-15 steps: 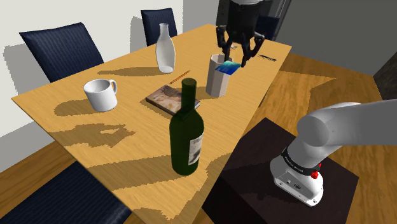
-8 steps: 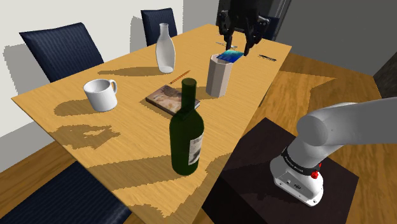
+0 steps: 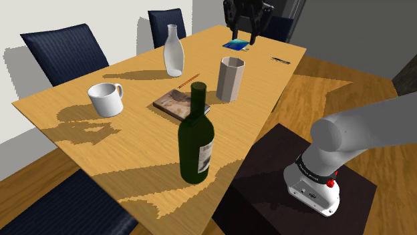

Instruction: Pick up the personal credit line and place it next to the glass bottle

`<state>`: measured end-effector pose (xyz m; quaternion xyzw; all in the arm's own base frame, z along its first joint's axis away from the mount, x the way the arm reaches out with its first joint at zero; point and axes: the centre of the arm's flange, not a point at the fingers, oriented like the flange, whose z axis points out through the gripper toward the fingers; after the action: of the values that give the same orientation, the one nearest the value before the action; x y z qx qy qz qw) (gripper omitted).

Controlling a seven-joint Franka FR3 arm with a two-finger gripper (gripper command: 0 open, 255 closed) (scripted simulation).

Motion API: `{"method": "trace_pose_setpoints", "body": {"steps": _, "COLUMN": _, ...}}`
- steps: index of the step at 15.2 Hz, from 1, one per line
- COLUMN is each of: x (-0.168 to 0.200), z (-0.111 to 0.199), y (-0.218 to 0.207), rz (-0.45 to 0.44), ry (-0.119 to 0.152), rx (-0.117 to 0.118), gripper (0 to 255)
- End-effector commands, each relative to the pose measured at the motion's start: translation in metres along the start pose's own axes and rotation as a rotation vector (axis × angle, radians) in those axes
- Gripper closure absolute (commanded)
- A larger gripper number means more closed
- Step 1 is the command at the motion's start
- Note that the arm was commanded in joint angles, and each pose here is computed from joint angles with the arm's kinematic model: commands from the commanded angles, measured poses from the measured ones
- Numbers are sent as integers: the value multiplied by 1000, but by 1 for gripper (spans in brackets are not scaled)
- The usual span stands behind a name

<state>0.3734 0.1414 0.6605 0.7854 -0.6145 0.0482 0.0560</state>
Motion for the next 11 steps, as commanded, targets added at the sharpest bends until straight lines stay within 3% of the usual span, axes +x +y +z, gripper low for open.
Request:
{"method": "trace_pose_setpoints", "body": {"steps": 1, "x": 18, "z": 2, "y": -18, "rz": 0, "ry": 0, "rx": 1, "gripper": 255}}
{"method": "trace_pose_setpoints", "body": {"steps": 11, "x": 106, "z": 11, "y": -115, "rz": 0, "ry": 0, "rx": 1, "gripper": 255}}
